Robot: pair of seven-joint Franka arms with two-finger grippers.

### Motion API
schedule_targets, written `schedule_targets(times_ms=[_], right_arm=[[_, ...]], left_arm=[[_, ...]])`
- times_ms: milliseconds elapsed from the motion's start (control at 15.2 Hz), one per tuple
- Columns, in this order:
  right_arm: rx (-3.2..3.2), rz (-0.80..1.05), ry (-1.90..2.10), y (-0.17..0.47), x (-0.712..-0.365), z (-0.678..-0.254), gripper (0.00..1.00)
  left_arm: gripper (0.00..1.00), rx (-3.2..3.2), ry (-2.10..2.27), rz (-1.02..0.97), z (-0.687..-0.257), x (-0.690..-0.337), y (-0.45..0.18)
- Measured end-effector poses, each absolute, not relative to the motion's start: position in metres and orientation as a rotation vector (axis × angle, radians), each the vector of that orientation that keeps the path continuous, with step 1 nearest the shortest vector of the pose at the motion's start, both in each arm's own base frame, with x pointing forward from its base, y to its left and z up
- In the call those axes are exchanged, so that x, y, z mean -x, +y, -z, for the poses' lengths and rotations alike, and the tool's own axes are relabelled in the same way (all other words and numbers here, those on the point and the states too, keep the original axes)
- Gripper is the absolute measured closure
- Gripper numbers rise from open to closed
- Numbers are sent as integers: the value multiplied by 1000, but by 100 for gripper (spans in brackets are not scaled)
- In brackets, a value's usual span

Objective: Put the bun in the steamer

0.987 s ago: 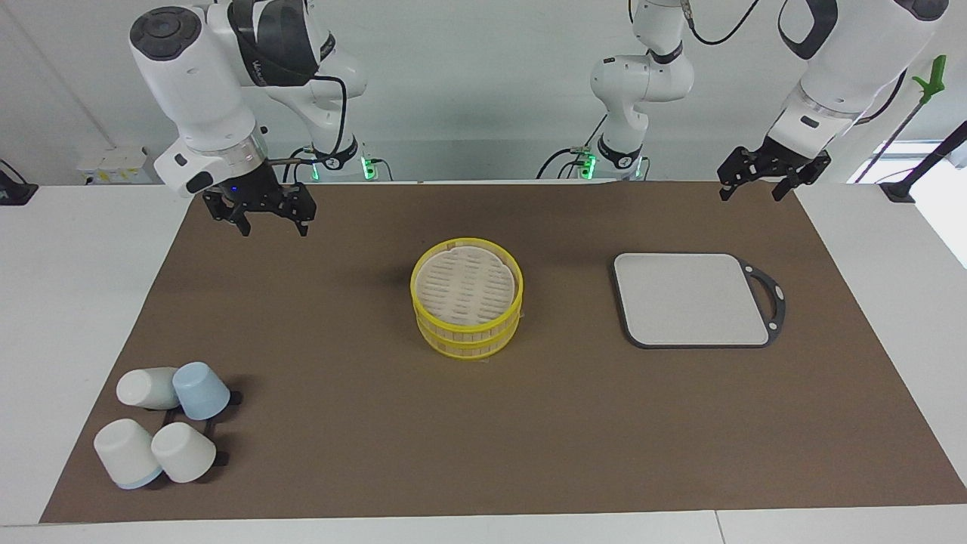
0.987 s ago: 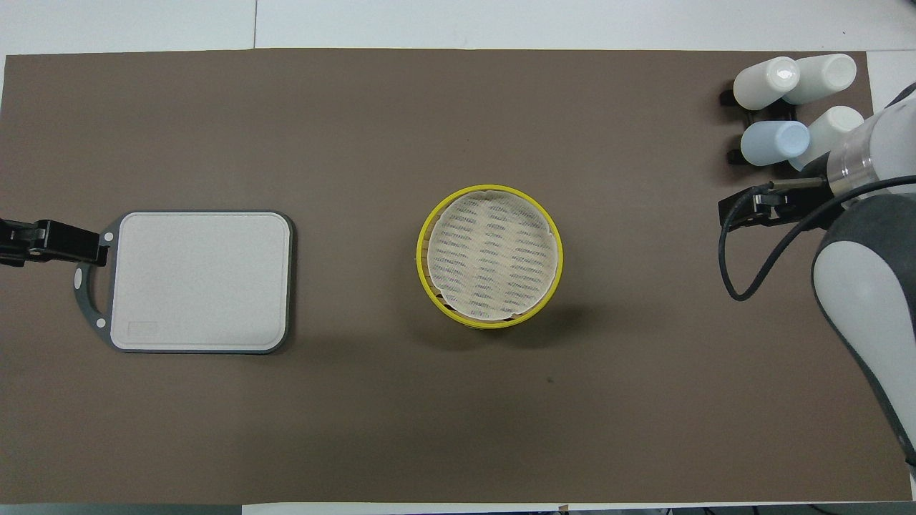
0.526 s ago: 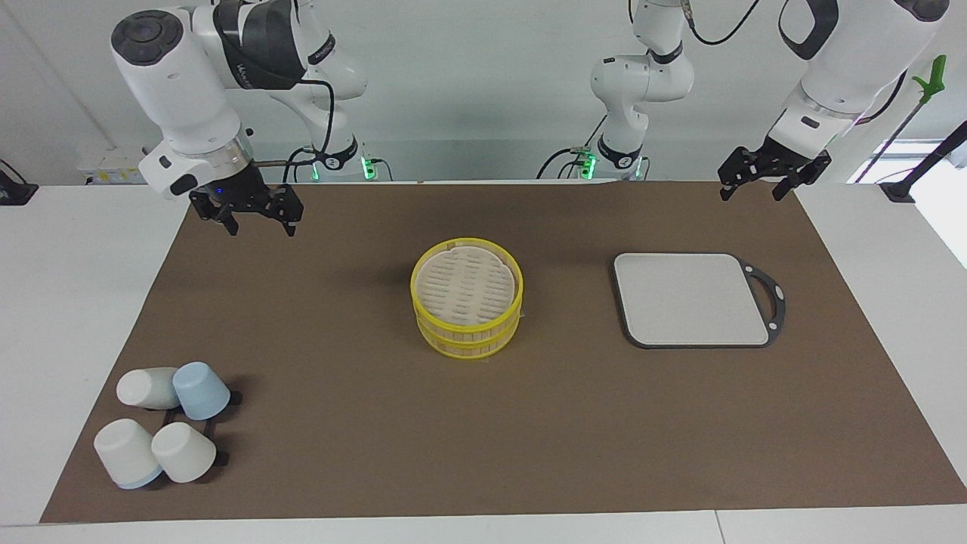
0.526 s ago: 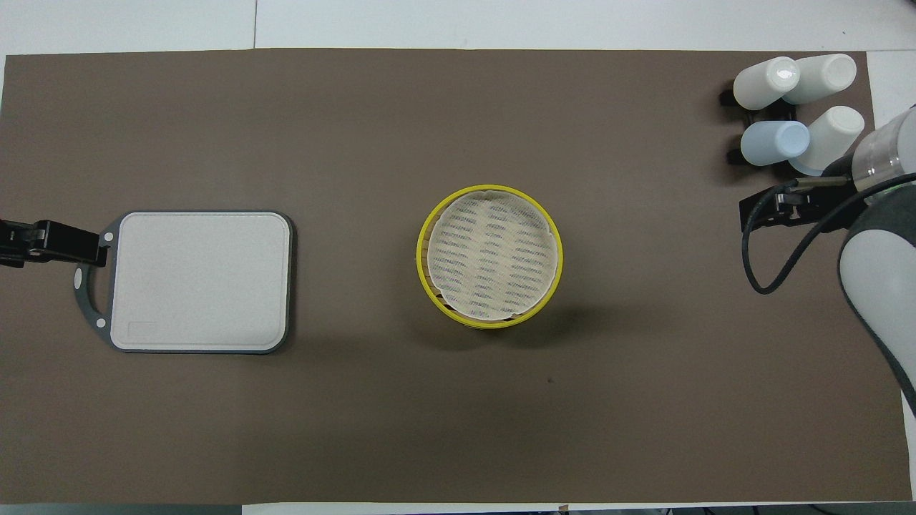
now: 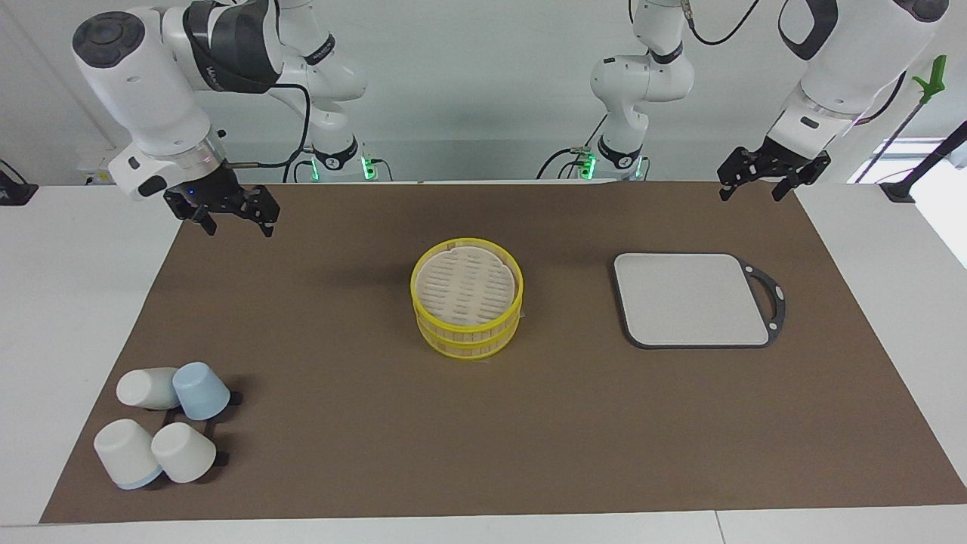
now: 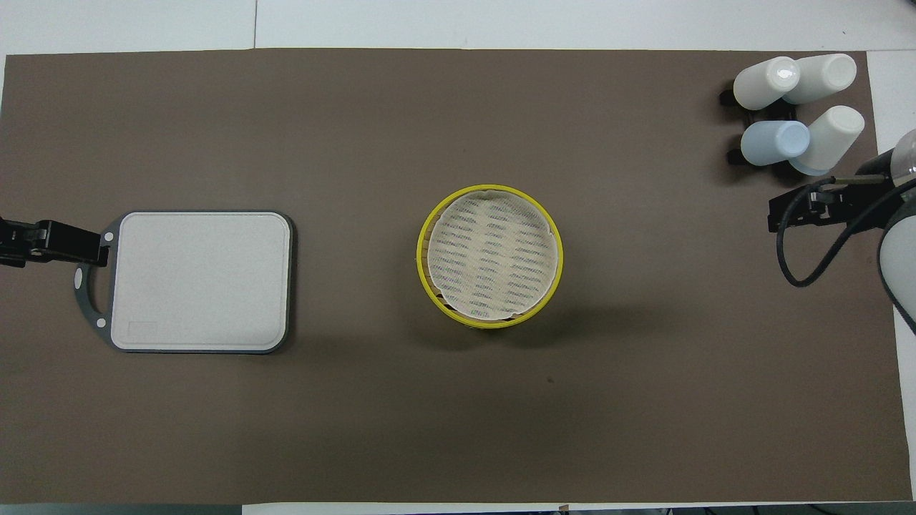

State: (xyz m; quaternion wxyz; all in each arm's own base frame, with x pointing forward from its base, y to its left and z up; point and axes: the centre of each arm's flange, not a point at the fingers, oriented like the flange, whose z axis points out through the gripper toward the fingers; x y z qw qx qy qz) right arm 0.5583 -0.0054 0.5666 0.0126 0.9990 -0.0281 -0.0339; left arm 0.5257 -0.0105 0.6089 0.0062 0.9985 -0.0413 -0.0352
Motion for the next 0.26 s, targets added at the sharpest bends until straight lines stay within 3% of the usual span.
schedule_targets(times_ms=[263], right_arm=[[-3114, 106, -80, -3, -558, -567, 0]], left_arm=[[0, -3125, -130, 112, -608, -526, -11]])
